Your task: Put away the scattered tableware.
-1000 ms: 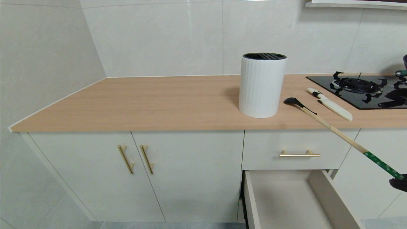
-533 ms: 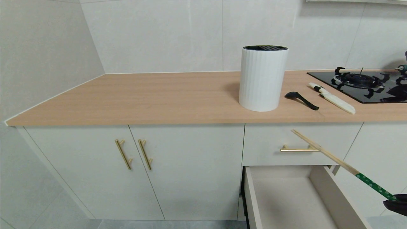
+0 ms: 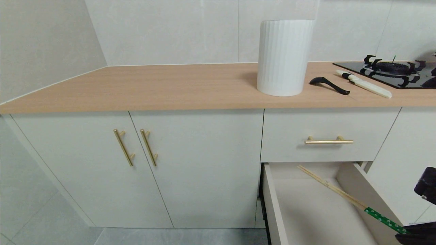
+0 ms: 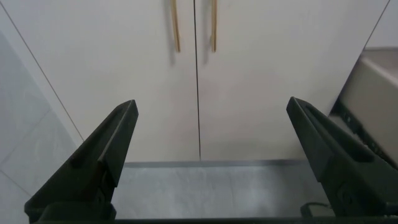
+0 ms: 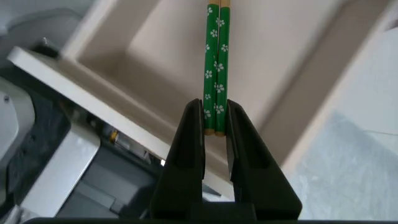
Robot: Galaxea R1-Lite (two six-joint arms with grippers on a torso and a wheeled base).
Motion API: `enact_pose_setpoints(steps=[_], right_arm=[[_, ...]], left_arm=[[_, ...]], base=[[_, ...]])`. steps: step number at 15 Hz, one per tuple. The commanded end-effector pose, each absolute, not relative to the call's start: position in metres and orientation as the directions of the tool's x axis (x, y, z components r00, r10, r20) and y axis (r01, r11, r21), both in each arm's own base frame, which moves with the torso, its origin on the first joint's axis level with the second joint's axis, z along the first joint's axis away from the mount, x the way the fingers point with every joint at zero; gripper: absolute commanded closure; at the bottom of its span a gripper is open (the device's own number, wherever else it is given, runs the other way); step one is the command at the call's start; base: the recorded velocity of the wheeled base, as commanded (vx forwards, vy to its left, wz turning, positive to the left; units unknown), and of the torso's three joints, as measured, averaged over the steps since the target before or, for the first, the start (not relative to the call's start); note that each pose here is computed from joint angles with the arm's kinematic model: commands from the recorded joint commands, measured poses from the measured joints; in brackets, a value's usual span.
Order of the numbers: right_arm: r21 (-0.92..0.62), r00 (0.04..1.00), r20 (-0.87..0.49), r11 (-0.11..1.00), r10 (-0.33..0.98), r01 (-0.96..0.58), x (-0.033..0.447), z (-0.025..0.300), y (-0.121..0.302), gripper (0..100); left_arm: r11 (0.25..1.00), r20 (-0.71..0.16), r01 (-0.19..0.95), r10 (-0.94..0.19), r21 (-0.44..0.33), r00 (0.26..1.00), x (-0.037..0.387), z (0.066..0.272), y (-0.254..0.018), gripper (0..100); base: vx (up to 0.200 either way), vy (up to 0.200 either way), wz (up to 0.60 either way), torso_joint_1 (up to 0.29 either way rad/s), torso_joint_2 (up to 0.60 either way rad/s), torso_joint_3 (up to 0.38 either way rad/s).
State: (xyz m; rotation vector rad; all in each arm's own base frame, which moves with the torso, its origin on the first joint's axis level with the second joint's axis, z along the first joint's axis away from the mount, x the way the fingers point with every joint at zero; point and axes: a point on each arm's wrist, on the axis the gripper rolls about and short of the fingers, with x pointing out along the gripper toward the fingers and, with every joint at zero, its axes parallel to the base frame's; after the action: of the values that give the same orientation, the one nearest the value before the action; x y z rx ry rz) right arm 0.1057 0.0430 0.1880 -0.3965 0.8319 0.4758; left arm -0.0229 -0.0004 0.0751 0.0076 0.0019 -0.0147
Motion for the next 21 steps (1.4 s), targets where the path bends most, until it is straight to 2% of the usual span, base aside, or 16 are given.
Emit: enact_pose_setpoints(steps=[1,5,8,12,17,21], right_arm=[[-0.133,0.529,-0.818,0.818,0.228,-0.559,0.118,0.178,0.049,100],[-0.111,0.461,-0.866,0.824,0.193,-0.555,0.152,0.154,0.061,100],[-0.082,0.419,-0.892,0.851,0.17,-0.519,0.196,0.121,0.081,100],[-0.013,0.335,-0.936,0.942,0.107,-0.336,0.258,0.099,0.101,100],[0.037,0.249,-0.964,0.974,0.095,-0.226,0.29,0.056,0.121,100],[0.039,0.253,-0.963,0.978,0.092,-0.207,0.301,0.031,0.129,100]], left_arm=[[1.0,-0.003,0.014,-0.014,0.008,1.0,-0.023,0.075,0.0,0],[1.0,-0.003,0.014,-0.014,0.008,1.0,-0.023,0.075,0.0,0],[1.0,-0.003,0.015,-0.015,0.008,1.0,-0.023,0.075,0.0,0],[1.0,-0.003,0.014,-0.014,0.008,1.0,-0.023,0.075,0.0,0],[1.0,-0.003,0.014,-0.014,0.008,1.0,-0.023,0.075,0.0,0],[1.0,-0.003,0.014,-0.014,0.008,1.0,-0.023,0.075,0.0,0]], base=[[0.0,0.0,0.0,-0.036,0.3,0.232],[0.0,0.0,0.0,-0.024,0.08,0.049],[0.0,0.0,0.0,0.0,0.0,0.0],[0.0,0.0,0.0,0.0,0.0,0.0],[0.0,0.0,0.0,0.0,0.0,0.0],[0.0,0.0,0.0,0.0,0.0,0.0]])
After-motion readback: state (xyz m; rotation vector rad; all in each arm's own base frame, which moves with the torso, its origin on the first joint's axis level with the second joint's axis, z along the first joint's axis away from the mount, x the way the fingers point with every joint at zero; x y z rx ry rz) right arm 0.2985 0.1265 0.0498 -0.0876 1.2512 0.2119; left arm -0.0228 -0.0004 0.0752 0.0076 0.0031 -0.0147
